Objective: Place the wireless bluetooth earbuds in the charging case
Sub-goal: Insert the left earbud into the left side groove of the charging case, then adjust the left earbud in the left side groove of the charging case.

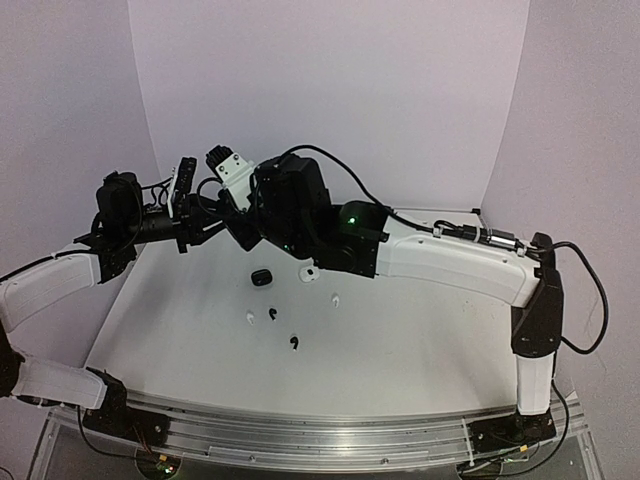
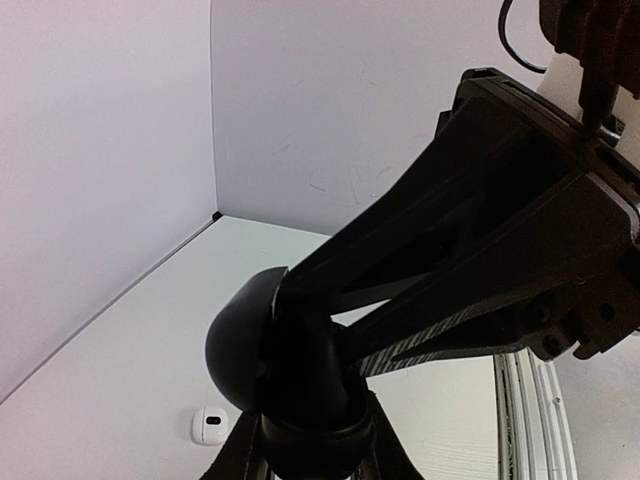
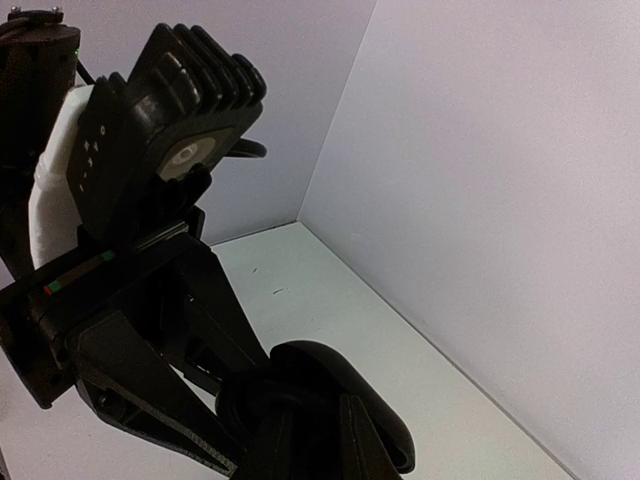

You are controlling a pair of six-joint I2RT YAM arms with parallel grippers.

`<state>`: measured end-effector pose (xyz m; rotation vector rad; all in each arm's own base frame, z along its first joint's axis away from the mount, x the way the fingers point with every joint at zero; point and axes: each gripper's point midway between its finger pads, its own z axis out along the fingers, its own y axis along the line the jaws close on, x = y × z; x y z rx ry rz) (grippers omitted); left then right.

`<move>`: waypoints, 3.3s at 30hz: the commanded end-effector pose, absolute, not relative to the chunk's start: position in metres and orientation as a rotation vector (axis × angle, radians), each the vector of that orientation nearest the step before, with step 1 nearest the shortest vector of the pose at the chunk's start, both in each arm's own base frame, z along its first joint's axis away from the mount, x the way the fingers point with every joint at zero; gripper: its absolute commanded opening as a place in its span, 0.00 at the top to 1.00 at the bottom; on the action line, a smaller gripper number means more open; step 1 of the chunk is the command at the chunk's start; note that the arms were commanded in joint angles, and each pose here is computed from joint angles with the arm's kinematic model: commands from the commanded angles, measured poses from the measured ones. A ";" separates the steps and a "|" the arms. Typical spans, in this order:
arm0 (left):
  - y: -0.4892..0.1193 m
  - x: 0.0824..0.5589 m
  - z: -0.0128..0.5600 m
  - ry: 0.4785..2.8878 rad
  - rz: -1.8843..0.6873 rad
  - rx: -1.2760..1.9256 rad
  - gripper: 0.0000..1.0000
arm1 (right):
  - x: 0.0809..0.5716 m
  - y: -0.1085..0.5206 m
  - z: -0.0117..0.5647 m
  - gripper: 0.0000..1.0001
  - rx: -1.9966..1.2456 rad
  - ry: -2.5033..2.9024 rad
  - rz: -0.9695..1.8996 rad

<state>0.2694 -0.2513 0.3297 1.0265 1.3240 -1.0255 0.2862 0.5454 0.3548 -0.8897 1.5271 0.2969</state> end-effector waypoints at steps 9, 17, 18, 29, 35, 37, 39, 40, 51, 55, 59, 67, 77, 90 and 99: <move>-0.254 0.251 0.385 1.114 -1.001 1.083 1.00 | 0.278 0.537 0.313 0.84 -1.062 1.594 0.236; -0.255 0.253 0.385 1.121 -1.009 1.092 1.00 | 0.276 0.542 0.314 0.81 -1.086 1.584 0.251; -0.255 0.252 0.385 1.119 -1.007 1.095 1.00 | 0.276 0.542 0.314 0.80 -1.088 1.584 0.248; -0.255 0.254 0.384 1.131 -0.997 1.089 1.00 | 0.276 0.541 0.306 0.90 -1.122 1.600 0.222; -0.255 0.252 0.385 1.118 -1.003 1.096 1.00 | 0.281 0.542 0.306 1.00 -1.093 1.608 0.202; -0.255 0.253 0.385 1.124 -1.002 1.088 1.00 | 0.284 0.544 0.310 1.00 -1.072 1.608 0.203; -0.254 0.256 0.385 1.138 -0.997 1.073 1.00 | 0.287 0.546 0.313 1.00 -1.050 1.609 0.201; -0.254 0.257 0.385 1.142 -0.995 1.070 1.00 | 0.288 0.546 0.313 1.00 -1.039 1.614 0.195; -0.249 0.259 0.389 1.121 -0.923 1.044 1.00 | 0.297 0.535 0.300 1.00 -1.030 1.635 0.084; -0.246 0.262 0.392 1.104 -0.883 1.019 1.00 | 0.291 0.536 0.294 1.00 -1.068 1.630 0.080; -0.245 0.262 0.390 1.083 -0.847 1.028 1.00 | 0.282 0.542 0.292 1.00 -1.128 1.601 0.096; -0.251 0.246 0.378 1.023 -0.842 1.168 1.00 | 0.282 0.552 0.311 1.00 -1.112 1.563 0.139; -0.256 0.241 0.369 1.054 -0.924 1.242 1.00 | 0.277 0.552 0.320 1.00 -1.091 1.572 0.198; -0.259 0.236 0.366 1.089 -1.006 1.263 1.00 | 0.276 0.548 0.331 0.96 -1.032 1.598 0.252; -0.260 0.233 0.365 1.118 -1.065 1.263 1.00 | 0.278 0.545 0.335 0.94 -0.994 1.611 0.260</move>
